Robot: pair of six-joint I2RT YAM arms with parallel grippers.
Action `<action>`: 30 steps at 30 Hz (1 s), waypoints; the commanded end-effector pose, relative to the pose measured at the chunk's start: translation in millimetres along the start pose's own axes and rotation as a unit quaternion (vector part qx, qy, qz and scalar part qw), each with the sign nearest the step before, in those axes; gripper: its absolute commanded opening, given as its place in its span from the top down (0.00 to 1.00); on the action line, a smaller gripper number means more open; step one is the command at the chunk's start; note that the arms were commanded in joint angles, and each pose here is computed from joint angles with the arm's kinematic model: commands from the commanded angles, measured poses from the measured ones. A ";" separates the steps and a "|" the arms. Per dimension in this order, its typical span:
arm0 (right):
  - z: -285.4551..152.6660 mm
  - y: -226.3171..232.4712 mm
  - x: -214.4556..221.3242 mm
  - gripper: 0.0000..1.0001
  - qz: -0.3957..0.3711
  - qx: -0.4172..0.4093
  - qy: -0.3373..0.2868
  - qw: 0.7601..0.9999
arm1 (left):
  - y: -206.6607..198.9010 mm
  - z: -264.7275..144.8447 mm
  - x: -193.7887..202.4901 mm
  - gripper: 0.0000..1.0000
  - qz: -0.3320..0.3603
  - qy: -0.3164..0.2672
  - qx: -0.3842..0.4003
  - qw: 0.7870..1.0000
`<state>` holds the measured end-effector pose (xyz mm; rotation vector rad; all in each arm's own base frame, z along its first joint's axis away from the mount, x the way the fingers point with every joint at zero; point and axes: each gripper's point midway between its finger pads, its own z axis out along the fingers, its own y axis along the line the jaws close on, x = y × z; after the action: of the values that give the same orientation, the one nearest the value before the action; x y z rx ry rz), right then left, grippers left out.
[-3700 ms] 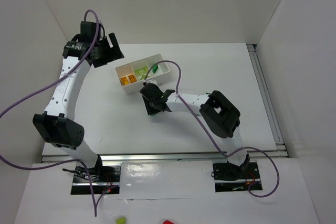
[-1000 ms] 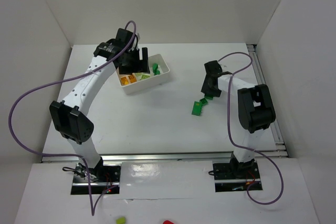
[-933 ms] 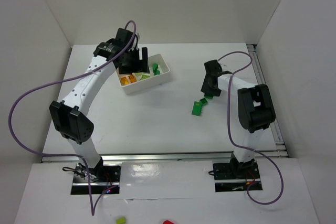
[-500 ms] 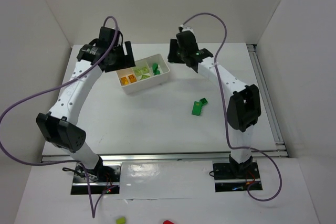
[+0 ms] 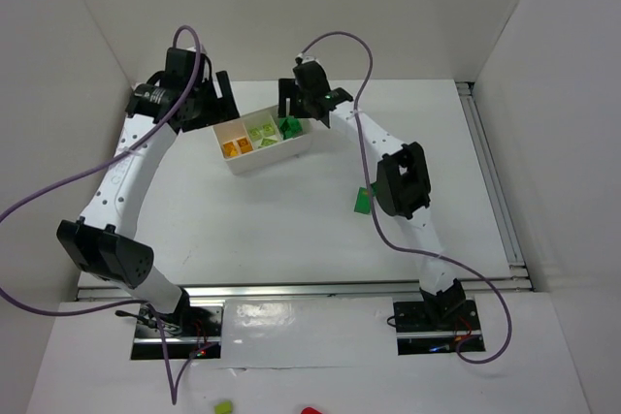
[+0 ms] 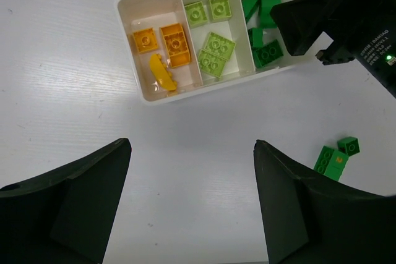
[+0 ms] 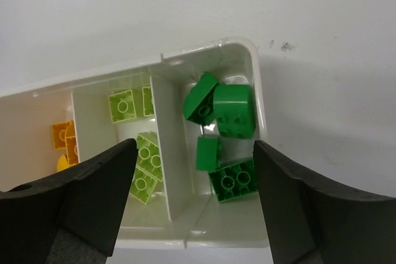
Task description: Sort the legos into containers by color
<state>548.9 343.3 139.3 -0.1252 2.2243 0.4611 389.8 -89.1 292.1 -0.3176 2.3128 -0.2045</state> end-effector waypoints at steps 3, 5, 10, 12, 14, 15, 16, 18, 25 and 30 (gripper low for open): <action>-78.8 -11.4 -72.5 0.25 0.013 0.042 -0.108 0.993 | 4.6 -3.3 -5.1 0.10 -0.002 -0.006 0.000 1.000; -108.0 -38.9 -56.1 0.31 0.025 0.072 -0.105 0.992 | 4.6 -3.3 -5.1 0.10 -0.002 -0.006 0.000 1.000; -163.4 -118.5 16.2 0.52 0.080 0.165 -0.057 0.981 | -1.0 0.0 -3.4 0.10 -0.002 0.001 0.013 1.000; -181.7 -142.3 68.4 0.53 0.088 0.195 -0.005 0.977 | -4.0 4.3 -3.6 0.10 -0.002 0.003 0.019 1.000; -195.4 -152.6 93.2 0.52 0.118 0.208 0.018 0.971 | -9.1 7.8 0.7 0.10 0.002 0.011 0.025 1.000; -201.5 -167.0 119.0 0.39 0.130 0.230 0.047 0.963 | -8.8 12.0 2.5 0.10 0.002 0.016 0.023 1.000; -203.5 -169.3 126.1 0.33 0.151 0.224 0.055 0.961 | -16.6 9.2 3.0 0.10 0.007 0.016 0.034 0.999; -209.9 -169.0 133.0 0.24 0.209 0.228 0.048 0.950 | -20.3 12.1 6.6 0.10 0.011 0.021 0.036 0.999; -184.9 -173.1 159.9 0.20 0.330 0.226 0.044 0.916 | -37.6 14.6 15.8 0.10 0.031 0.033 0.052 0.998; -166.3 -182.0 165.1 0.20 0.331 0.236 0.045 0.912 | -34.4 16.8 17.8 0.10 0.036 0.034 0.046 0.998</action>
<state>343.2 120.0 55.5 0.8370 2.4442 0.2033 391.8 -127.8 266.0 -0.2123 2.4061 -0.2857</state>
